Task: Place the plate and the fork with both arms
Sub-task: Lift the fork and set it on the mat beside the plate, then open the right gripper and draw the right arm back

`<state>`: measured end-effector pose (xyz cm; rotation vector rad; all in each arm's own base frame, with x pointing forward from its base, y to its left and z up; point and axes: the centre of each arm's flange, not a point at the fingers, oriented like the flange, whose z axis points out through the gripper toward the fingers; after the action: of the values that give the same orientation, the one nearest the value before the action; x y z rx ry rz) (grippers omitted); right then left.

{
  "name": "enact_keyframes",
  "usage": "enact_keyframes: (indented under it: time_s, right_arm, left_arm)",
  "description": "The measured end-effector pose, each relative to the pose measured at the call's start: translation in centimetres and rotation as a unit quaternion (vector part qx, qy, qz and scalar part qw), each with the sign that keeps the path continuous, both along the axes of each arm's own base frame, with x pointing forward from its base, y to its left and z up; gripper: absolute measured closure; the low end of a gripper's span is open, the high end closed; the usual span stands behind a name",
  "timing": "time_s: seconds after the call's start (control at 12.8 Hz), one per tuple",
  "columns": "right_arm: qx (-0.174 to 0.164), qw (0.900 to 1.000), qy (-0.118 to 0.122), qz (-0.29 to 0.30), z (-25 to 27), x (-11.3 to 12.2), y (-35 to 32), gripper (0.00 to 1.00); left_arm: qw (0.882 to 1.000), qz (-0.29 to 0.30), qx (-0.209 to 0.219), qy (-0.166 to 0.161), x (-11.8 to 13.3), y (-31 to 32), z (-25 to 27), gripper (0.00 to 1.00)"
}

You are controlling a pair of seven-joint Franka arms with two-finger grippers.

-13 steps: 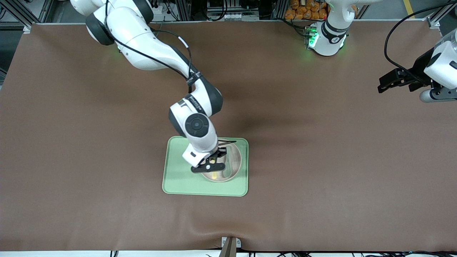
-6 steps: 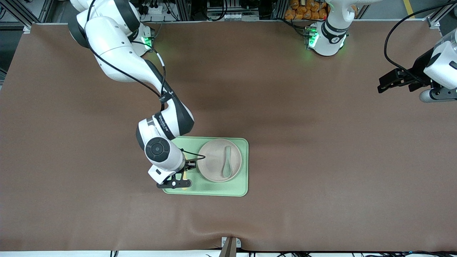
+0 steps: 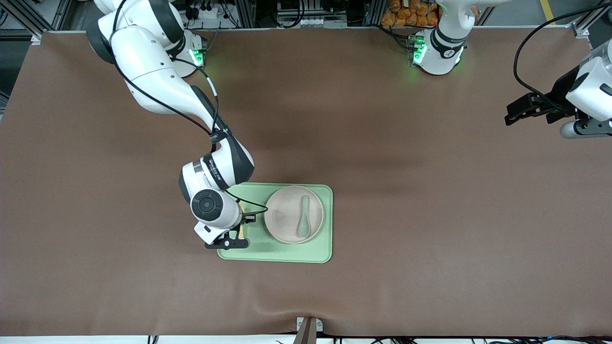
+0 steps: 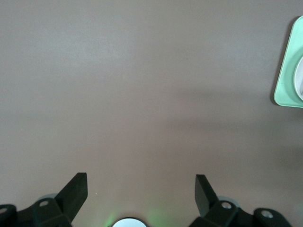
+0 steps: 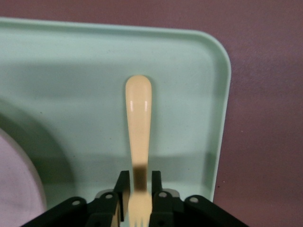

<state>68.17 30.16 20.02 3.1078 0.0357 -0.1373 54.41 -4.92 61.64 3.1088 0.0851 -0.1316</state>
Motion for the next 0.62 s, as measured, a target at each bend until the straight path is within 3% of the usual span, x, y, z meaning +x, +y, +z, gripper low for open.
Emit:
enact_keyframes:
  time_s: [0.23, 0.39, 0.47, 0.62]
  right_arm:
    - [0.0, 1.0, 0.001, 0.0, -0.2, -0.2, -0.1, 0.36]
    - [0.001, 1.0, -0.004, -0.002, 1.8, 0.1, -0.3, 0.14]
    - [-0.004, 1.0, 0.004, -0.007, 3.3, 0.2, -1.1, 0.02]
    - [-0.001, 1.0, 0.007, -0.025, 7.9, 1.5, -3.5, 0.0]
  left_arm:
    - [1.0, 0.0, 0.0, 0.0, 0.0, 0.0, 0.0, 0.0]
    - [1.0, 0.0, 0.0, 0.0, 0.0, 0.0, 0.0, 0.0]
    - [1.0, 0.0, 0.0, 0.0, 0.0, 0.0, 0.0, 0.0]
    - [1.0, 0.0, 0.0, 0.0, 0.1, 0.0, -0.1, 0.0]
